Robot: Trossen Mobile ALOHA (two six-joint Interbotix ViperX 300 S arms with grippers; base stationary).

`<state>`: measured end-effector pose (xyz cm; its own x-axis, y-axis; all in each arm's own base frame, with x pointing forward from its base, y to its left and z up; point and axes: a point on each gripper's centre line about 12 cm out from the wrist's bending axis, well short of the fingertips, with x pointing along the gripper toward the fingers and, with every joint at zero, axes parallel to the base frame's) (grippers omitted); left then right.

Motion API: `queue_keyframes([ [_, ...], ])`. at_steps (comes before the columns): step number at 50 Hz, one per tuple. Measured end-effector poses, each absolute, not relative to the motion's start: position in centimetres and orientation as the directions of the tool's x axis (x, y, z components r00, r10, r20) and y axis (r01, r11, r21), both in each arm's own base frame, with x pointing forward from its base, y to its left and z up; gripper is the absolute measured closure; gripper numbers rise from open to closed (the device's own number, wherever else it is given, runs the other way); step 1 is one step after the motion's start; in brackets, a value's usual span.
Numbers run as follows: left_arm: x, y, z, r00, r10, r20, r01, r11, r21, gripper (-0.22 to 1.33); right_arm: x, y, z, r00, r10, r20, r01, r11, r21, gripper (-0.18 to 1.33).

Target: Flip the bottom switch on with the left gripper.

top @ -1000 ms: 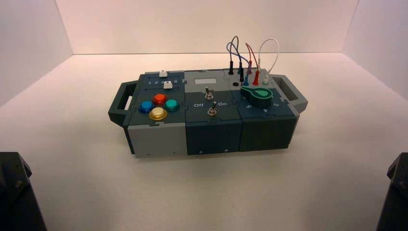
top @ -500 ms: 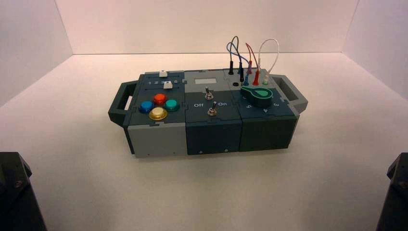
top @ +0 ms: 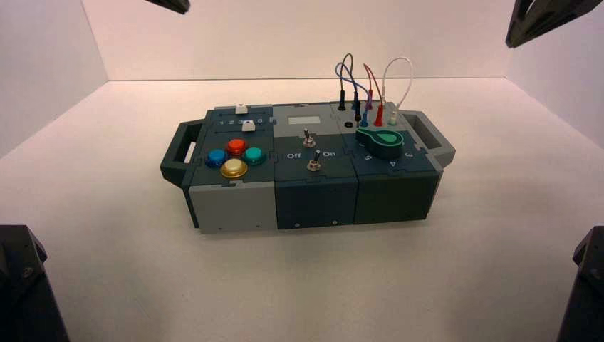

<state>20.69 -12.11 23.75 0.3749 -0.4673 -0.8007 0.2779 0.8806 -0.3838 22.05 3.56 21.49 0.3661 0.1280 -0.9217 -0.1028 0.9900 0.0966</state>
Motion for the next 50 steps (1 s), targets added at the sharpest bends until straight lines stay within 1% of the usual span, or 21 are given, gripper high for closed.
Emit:
queue_keyframes([
  [14,21.7,-12.9,22.7,0.286,-0.457,-0.842,0.259,0.883,-0.391,1.28,22.7,5.8,19.9,0.262,0.143,-0.954,-0.186,0.978,0.095,1.29],
  [15,21.7,-13.2,22.5,0.260,-0.455,-0.852,0.262,0.882,-0.391,1.28,22.8,6.1,19.6,0.246,0.143,-0.959,-0.197,0.976,0.095,1.29],
  [19,21.8,-13.6,22.1,0.229,-0.450,-0.863,0.267,0.882,-0.389,1.28,23.0,6.6,19.2,0.223,0.143,-0.964,-0.213,0.972,0.095,1.29],
  [21,21.9,-14.3,21.6,0.178,-0.443,-0.879,0.277,0.879,-0.387,1.28,23.2,7.0,18.8,0.206,0.142,-0.968,-0.222,0.970,0.095,1.29],
  [27,22.2,-15.8,20.5,0.077,-0.422,-0.903,0.286,0.877,-0.385,1.28,23.6,7.4,18.1,0.187,0.139,-0.972,-0.225,0.970,0.096,1.29],
  [31,22.4,-16.8,19.9,0.038,-0.412,-0.911,0.285,0.878,-0.385,1.28,23.7,7.4,17.8,0.177,0.137,-0.975,-0.224,0.970,0.095,1.29],
  [37,23.0,-17.6,19.3,0.011,-0.401,-0.916,0.276,0.882,-0.382,1.28,23.8,7.5,17.2,0.161,0.132,-0.978,-0.223,0.970,0.094,1.29],
  [50,23.8,-19.0,19.3,0.001,-0.402,-0.916,0.296,0.875,-0.384,1.28,24.4,7.8,15.5,0.124,0.121,-0.985,-0.224,0.970,0.091,1.29],
])
